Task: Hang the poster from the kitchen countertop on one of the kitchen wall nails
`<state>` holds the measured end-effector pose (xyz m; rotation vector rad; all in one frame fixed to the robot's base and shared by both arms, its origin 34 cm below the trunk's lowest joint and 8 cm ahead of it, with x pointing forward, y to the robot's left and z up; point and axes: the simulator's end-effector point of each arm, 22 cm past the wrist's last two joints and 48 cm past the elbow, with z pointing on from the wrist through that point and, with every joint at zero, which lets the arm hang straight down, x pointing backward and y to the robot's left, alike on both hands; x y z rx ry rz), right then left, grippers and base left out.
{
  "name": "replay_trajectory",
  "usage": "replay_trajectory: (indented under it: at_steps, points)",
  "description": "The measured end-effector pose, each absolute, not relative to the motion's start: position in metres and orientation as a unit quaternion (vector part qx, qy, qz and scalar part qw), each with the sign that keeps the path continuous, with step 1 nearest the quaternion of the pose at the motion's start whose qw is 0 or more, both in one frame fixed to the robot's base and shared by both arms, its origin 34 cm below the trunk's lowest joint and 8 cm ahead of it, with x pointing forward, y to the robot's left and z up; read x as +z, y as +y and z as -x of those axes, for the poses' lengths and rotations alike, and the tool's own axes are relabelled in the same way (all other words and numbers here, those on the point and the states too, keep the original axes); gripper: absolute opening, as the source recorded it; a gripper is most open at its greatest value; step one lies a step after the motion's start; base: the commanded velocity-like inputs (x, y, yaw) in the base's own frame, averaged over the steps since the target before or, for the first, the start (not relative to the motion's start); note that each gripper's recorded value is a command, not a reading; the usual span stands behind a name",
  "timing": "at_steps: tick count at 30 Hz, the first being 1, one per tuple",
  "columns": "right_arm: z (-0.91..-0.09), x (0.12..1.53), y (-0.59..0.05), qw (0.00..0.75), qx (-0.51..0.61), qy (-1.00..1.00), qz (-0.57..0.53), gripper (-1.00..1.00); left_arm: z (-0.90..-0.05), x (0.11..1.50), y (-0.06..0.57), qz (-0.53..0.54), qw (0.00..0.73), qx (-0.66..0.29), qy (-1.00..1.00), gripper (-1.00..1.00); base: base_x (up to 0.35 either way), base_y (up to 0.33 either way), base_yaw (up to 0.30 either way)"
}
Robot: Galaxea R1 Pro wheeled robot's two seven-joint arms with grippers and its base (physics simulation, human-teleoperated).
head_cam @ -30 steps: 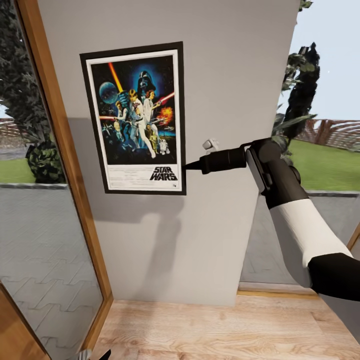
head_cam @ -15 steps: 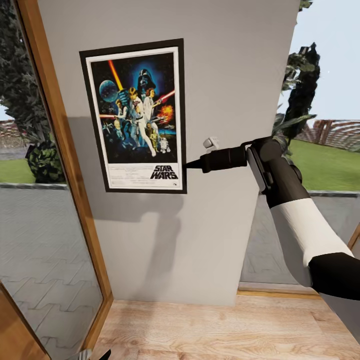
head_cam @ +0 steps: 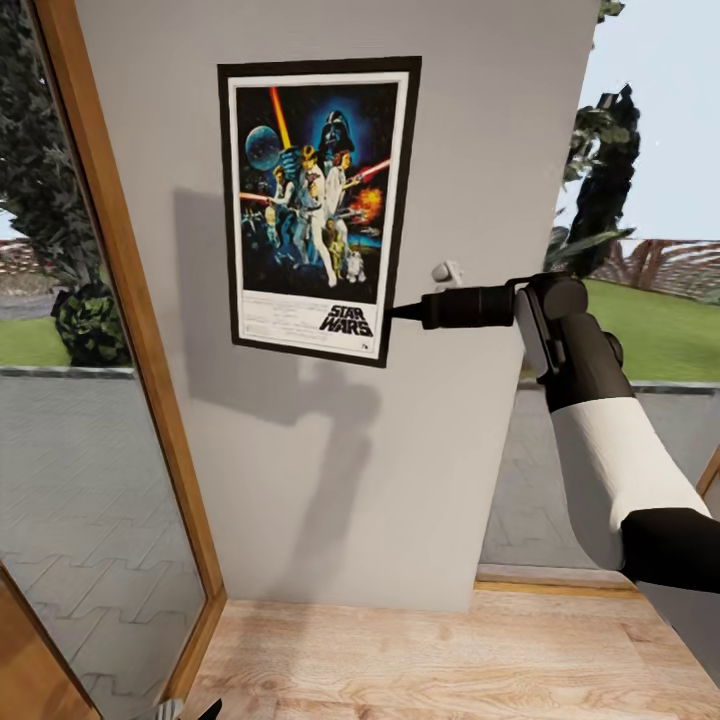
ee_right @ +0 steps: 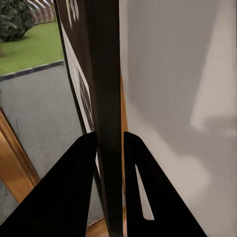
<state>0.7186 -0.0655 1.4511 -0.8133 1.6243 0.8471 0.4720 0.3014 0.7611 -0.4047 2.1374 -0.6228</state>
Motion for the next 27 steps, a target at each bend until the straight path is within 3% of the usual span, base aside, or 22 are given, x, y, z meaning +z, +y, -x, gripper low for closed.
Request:
replay_trajectory:
  at_steps: [27]
  points:
    - [-0.7182, 1.4493, -0.0674, 0.539, 0.359, 0.683, 0.339, -1.0, -0.472, 0.7611, 0.3013, 0.162, 0.425, -0.249, 0.855, 1.0, 0.0, 0.0, 0.0]
